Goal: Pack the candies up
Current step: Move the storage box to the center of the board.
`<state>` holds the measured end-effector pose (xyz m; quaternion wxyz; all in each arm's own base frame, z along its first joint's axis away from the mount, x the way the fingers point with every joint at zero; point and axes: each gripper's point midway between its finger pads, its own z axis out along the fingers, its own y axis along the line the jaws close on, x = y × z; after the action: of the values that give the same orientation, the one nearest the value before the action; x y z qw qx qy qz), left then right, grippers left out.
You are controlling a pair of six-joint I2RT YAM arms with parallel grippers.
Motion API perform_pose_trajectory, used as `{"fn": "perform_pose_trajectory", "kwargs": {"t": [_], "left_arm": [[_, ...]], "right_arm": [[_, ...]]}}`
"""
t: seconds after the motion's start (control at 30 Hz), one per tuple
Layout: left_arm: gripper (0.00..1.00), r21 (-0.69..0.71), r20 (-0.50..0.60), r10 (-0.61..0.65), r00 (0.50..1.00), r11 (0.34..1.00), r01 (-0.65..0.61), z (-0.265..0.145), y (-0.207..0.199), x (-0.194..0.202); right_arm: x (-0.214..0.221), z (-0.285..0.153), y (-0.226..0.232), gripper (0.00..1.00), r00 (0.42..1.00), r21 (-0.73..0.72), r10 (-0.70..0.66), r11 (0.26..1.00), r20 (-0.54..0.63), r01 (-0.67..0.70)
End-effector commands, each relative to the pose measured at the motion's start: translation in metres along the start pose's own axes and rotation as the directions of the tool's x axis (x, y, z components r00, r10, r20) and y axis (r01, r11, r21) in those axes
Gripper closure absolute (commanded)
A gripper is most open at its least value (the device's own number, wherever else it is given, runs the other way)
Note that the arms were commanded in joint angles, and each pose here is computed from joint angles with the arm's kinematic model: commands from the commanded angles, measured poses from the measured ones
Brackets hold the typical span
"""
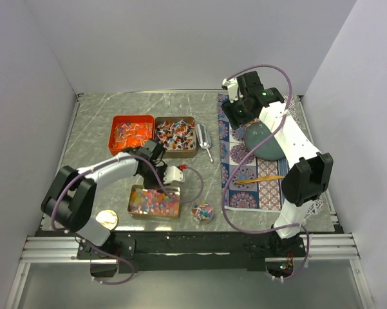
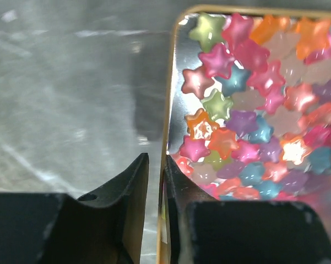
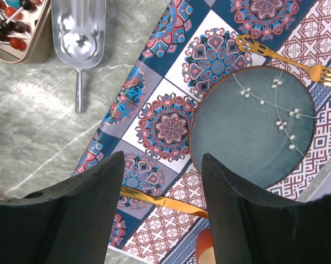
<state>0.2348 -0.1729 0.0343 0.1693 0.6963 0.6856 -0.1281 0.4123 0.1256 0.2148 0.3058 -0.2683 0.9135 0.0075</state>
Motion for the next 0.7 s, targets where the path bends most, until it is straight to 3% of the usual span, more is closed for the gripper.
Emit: {"fn": "perform_pose_trajectory", "kwargs": {"t": [0.0,0.17,0.37,0.43,0.47,0.67], "left_arm": [[0.77,-0.124,0.004,0.059,0.998,0.991,-0.058,-0.006,0.056,0.000],[0.76,-0.173,0.001,0.044,0.999,0.984,-0.043,-0.012,0.101,0.007],[0.73,-0.206,-0.008,0.111,0.994,0.972,-0.110,-0.015,0.131,0.001],[0.67,-0.216,0.020,0.123,0.992,0.970,-0.116,-0.027,0.137,-0.012],[0.59,-0.183,0.028,0.112,0.993,0.978,-0.105,-0.034,0.128,-0.015],[0.37,-0.280,0.217,0.085,0.972,0.960,-0.021,-0.143,0.110,-0.079]], "right_arm": [[-0.007,-0.022,-0.007,0.35,0.998,0.028,-0.010,1.000,0.057,0.008],[-0.006,-0.022,-0.007,0.35,0.998,0.031,-0.013,0.999,0.054,0.011],[-0.009,-0.020,-0.008,0.35,0.998,0.031,-0.015,0.999,0.056,0.013],[-0.010,-0.020,-0.008,0.35,0.998,0.028,-0.015,1.000,0.058,0.013],[-0.010,-0.020,-0.008,0.35,0.998,0.027,-0.016,1.000,0.058,0.015],[0.004,-0.021,0.001,0.36,0.998,-0.040,-0.056,0.998,0.038,0.058]]}}
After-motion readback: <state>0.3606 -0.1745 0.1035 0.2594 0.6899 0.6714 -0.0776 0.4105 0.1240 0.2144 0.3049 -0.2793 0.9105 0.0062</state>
